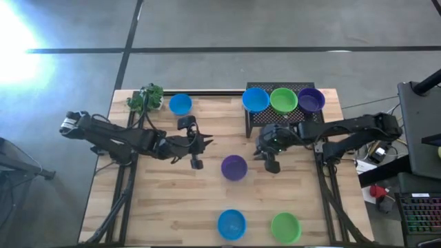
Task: Pick & Place Mini bowls
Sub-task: Stack the purple bowl on the stacked purple bowls on the shelf
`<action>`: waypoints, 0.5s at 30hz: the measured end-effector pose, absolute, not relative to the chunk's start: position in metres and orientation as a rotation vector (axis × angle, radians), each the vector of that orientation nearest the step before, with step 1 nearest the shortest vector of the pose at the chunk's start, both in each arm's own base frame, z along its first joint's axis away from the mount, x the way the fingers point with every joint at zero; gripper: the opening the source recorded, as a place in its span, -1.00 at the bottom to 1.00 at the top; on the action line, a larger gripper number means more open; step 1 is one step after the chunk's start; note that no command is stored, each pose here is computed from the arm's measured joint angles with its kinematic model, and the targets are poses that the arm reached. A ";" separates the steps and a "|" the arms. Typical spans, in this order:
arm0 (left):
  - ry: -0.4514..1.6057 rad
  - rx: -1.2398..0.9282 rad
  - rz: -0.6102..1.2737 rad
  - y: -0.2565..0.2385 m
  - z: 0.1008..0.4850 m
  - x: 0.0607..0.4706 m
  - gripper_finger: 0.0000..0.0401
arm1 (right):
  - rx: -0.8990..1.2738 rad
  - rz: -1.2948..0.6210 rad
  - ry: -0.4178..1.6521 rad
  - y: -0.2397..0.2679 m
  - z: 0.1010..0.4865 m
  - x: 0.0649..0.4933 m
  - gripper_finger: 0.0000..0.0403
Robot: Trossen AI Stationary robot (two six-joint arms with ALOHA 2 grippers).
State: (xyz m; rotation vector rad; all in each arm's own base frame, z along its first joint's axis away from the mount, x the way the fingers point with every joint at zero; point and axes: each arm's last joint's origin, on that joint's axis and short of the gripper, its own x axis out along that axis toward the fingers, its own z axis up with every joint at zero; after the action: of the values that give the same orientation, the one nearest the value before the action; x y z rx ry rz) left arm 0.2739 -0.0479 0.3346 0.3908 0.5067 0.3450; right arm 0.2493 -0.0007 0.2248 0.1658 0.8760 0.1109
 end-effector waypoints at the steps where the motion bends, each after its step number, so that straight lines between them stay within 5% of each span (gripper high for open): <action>1: 0.509 0.392 0.345 -0.048 0.334 0.274 -0.70 | 0.163 0.112 0.886 -0.001 0.223 0.252 -0.49; 15: 0.530 0.402 0.341 -0.048 0.329 0.273 -0.70 | 0.154 0.117 1.027 -0.002 0.192 0.299 -0.38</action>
State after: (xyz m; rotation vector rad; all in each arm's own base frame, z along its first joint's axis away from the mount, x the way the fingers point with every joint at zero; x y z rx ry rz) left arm 0.2730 -0.0477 0.3289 0.4021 0.5305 0.3415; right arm 0.2988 -0.0019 0.1919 0.1543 1.0267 0.1175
